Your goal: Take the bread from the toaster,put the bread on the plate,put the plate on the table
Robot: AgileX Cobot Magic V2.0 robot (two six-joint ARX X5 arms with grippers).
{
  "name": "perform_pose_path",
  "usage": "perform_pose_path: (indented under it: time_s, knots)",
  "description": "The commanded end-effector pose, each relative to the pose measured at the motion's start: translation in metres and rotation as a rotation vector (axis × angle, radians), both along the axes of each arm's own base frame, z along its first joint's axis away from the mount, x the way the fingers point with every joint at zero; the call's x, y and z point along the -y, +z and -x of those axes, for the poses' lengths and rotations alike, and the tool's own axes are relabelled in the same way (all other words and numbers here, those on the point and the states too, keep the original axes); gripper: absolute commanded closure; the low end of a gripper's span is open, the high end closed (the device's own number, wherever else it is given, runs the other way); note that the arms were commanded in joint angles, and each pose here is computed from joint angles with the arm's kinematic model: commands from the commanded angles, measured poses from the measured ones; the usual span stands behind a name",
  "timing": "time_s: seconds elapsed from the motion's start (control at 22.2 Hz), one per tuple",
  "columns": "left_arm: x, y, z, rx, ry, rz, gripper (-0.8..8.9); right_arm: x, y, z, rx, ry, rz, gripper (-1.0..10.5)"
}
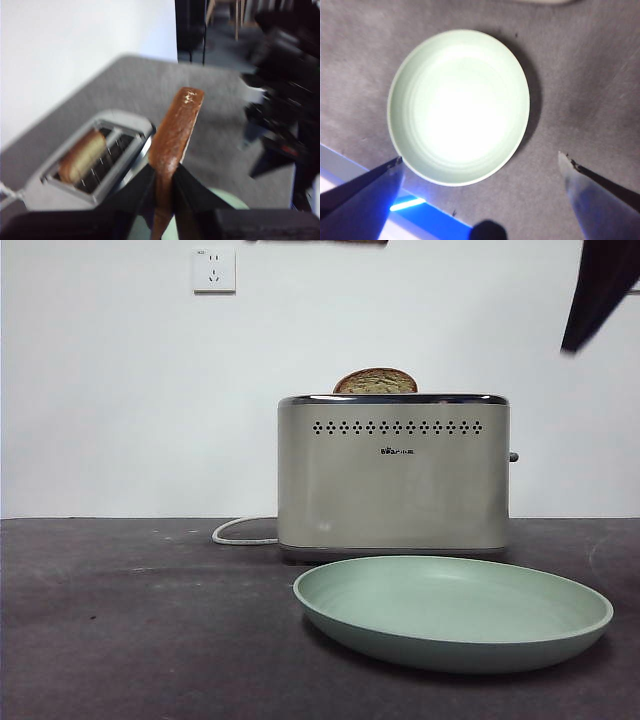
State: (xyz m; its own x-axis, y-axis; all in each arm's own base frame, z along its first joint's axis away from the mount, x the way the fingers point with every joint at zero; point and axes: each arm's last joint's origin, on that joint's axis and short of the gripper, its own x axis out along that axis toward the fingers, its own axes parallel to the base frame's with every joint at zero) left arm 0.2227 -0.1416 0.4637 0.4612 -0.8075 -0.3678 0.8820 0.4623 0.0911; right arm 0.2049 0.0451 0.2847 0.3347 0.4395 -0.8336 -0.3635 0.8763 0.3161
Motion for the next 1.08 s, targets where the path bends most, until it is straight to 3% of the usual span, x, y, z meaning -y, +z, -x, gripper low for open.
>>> perform_pose_path:
  time_s: [0.05,0.32,0.63,0.81,0.95,1.08]
  knots:
    - [0.002,-0.005,0.006,-0.016,-0.040,-0.050,8.18,-0.003,-0.015,-0.016,-0.055,-0.006,0.011,3.5]
    - [0.005,-0.015,0.016,-0.102,-0.082,-0.129,8.18,-0.007,-0.044,-0.042,-0.136,-0.002,0.026,5.2]
    - [0.008,-0.055,0.025,-0.217,-0.135,-0.216,8.18,-0.012,-0.083,-0.067,-0.237,0.006,0.046,5.4]
    - [0.009,-0.095,0.035,-0.280,-0.128,-0.202,8.18,-0.013,-0.096,-0.074,-0.258,0.006,0.049,5.6]
    - [0.006,-0.122,0.042,-0.326,-0.100,-0.172,8.18,-0.013,-0.102,-0.077,-0.263,0.013,0.049,7.0]
    - [0.005,-0.138,0.049,-0.361,-0.093,-0.164,8.18,-0.014,-0.105,-0.080,-0.259,0.012,0.048,7.0]
